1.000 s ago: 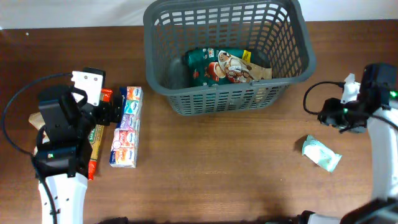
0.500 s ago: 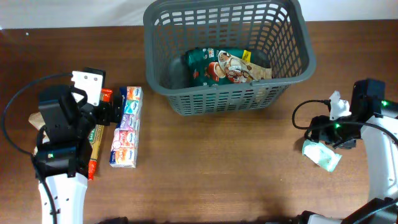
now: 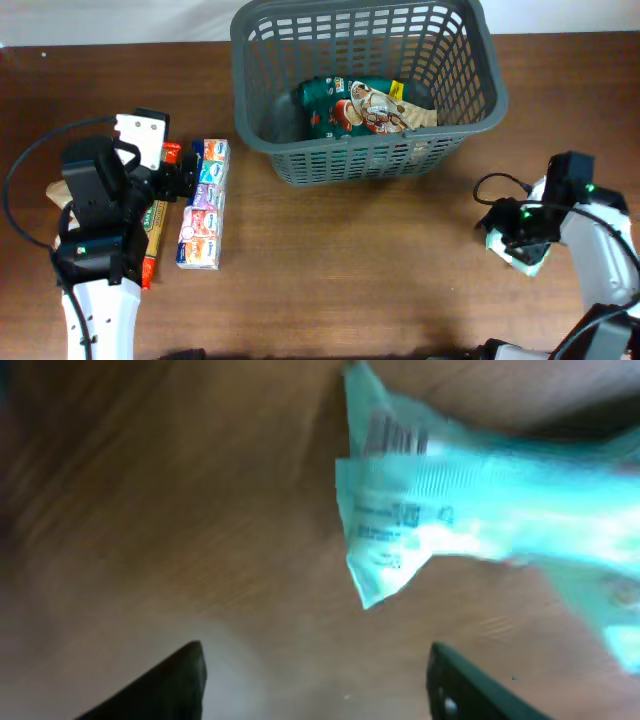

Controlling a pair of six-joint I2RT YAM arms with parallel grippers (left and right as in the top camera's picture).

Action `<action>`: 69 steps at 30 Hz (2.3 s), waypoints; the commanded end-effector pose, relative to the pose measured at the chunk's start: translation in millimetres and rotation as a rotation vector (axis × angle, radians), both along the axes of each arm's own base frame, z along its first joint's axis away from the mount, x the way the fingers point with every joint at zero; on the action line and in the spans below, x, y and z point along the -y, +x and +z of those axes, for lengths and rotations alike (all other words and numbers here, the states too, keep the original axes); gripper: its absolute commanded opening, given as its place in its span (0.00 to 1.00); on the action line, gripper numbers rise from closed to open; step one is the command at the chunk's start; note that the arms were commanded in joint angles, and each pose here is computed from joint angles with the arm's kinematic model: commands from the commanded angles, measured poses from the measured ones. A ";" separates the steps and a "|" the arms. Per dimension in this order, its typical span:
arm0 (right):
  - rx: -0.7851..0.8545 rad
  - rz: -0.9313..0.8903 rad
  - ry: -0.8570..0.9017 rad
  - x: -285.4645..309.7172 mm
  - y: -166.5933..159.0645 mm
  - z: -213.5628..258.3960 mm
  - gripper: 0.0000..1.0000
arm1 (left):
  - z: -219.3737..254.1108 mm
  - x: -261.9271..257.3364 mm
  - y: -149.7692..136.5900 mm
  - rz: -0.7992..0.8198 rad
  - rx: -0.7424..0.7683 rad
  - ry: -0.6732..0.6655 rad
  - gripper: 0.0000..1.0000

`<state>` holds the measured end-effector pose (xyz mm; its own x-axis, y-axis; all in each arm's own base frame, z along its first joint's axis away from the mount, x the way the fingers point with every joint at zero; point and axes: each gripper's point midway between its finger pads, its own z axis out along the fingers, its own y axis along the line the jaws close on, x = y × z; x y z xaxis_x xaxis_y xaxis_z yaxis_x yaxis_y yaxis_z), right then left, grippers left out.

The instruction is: Pack container

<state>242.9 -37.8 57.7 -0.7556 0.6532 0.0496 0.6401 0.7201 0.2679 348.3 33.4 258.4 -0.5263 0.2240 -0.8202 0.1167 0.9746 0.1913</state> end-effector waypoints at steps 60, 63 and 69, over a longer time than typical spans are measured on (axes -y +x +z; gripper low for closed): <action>-0.078 -0.902 -0.230 48.8 -42.1 55.2 0.99 | 8.5 1.3 2.5 -0.017 0.020 0.004 0.99; -0.112 -0.910 -0.268 54.9 -43.2 46.8 0.99 | 8.5 1.3 2.5 -0.017 0.020 0.004 0.99; -0.199 -0.919 -0.267 60.8 -37.6 22.3 0.99 | 8.5 1.3 2.5 -0.017 0.020 0.004 0.99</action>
